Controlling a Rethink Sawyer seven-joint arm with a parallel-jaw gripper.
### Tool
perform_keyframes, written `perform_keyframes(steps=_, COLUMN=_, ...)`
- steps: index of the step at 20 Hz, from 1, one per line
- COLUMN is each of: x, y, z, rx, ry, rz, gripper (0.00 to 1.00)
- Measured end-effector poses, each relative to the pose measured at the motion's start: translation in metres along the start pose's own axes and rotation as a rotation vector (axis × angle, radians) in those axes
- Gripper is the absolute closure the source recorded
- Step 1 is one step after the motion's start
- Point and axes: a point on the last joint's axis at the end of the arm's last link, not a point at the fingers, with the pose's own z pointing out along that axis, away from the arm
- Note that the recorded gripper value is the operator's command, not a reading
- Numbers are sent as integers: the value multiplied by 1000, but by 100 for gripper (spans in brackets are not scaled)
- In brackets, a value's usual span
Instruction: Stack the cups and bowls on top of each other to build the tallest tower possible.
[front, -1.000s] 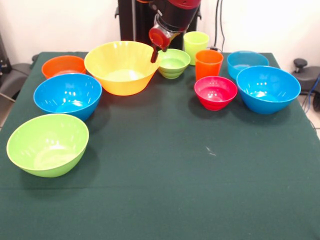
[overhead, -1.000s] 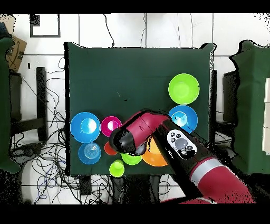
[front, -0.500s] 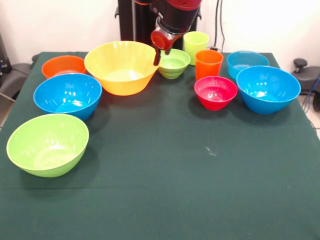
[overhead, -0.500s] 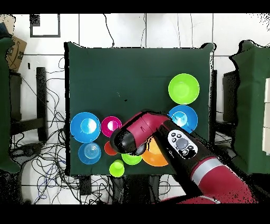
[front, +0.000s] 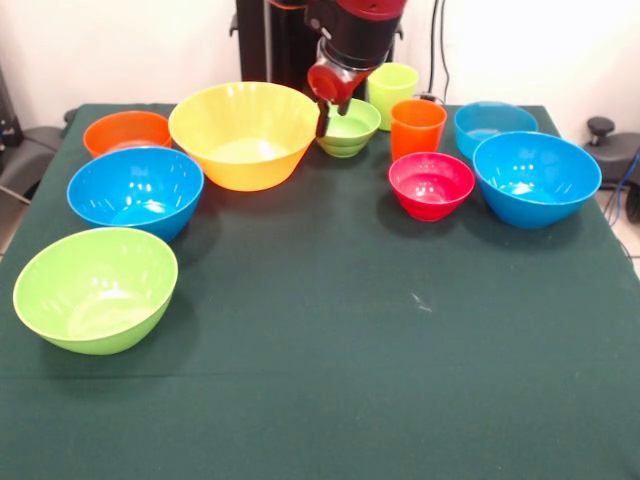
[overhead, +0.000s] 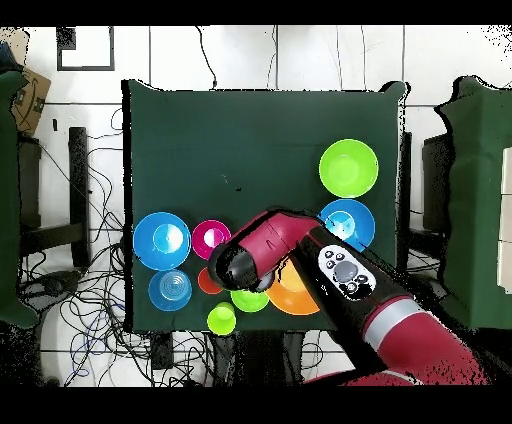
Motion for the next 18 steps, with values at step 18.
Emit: perform_keyframes(steps=18, x=-17, y=27, z=23, rx=-85, ry=-19, rz=-41, gripper=0)
